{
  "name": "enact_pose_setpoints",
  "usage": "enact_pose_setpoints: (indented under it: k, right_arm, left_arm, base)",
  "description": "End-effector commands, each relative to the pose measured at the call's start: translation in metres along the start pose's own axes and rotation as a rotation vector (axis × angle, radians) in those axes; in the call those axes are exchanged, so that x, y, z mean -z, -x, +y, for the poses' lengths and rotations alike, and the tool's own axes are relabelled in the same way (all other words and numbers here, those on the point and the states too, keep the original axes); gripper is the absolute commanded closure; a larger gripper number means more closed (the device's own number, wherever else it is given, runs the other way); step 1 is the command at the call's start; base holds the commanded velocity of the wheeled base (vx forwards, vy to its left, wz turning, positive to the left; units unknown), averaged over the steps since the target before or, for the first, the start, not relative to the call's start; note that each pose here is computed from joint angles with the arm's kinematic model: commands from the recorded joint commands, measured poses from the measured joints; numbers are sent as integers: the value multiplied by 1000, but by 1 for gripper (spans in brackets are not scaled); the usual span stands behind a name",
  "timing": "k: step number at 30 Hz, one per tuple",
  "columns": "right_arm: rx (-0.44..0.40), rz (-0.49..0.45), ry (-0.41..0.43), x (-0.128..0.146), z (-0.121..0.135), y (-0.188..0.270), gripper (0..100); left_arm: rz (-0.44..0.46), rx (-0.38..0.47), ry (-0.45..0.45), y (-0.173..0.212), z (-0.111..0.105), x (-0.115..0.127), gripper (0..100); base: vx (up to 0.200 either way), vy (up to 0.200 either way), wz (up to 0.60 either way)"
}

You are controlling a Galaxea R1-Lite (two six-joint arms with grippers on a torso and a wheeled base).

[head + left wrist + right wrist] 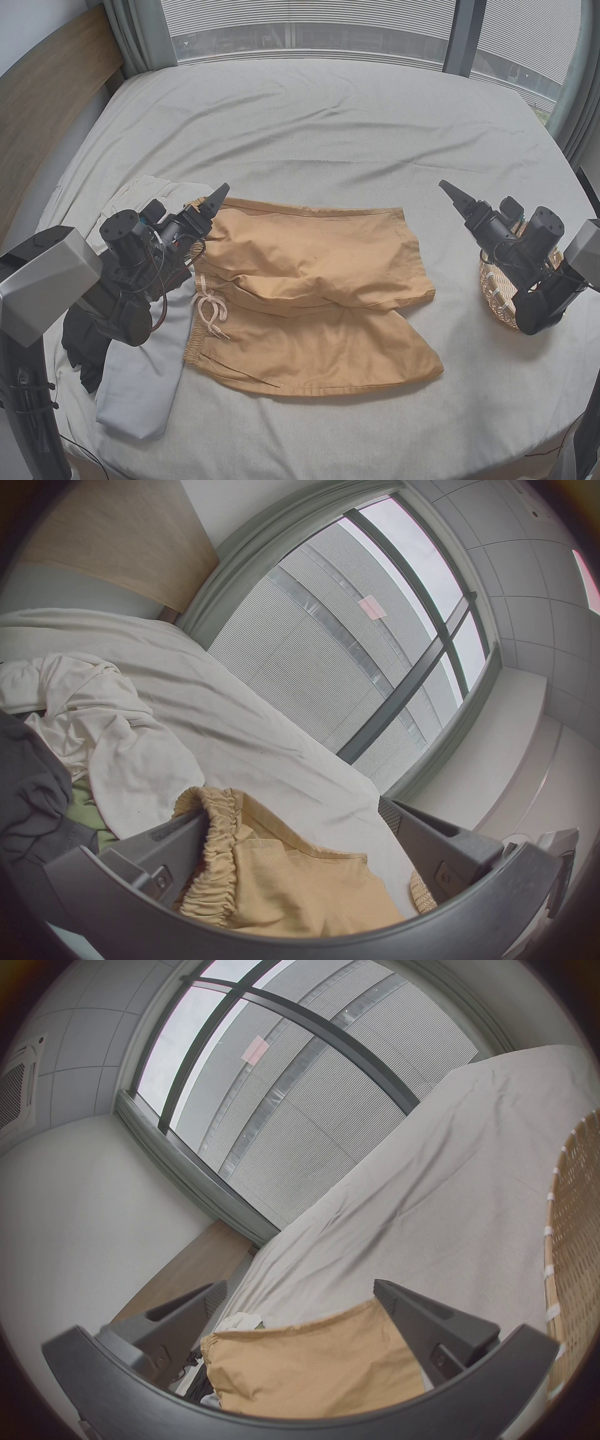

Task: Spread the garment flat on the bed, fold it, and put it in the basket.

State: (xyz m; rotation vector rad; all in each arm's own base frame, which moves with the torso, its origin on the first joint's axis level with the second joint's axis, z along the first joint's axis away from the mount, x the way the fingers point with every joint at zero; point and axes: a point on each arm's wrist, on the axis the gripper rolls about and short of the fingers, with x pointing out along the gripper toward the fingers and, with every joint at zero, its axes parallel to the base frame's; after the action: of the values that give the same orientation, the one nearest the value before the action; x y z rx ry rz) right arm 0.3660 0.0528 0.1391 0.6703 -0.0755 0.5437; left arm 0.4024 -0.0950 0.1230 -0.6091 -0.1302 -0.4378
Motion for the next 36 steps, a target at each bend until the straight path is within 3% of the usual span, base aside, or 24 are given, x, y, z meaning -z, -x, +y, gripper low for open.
enact_pose_setpoints:
  k: [1,9,14,20,25,36]
  right_arm:
    - [19,99,21,22,15,22,0]
    - [103,273,26,55,18,67,0]
    - [150,353,11,66,18,90,0]
    - [196,461,54,86,12,109,0]
    - [235,562,75,108,0,117,0]
    - [290,653,54,126,-11,129,0]
  left_arm:
    - [9,-66,1,8,10,3,0]
    - [44,-165,-55,42,35,6,0]
    - [108,-160,-59,76,13,-1,0]
    - [194,-128,-38,104,-9,2,0]
    - [248,-122,-27,115,-15,11,0]
    - [292,-105,-18,118,-22,22,0]
  base:
    - [0,0,0]
    - [0,0,0]
    - [0,0,0]
    - [0,0,0]
    - [0,0,0]
    - [0,0,0]
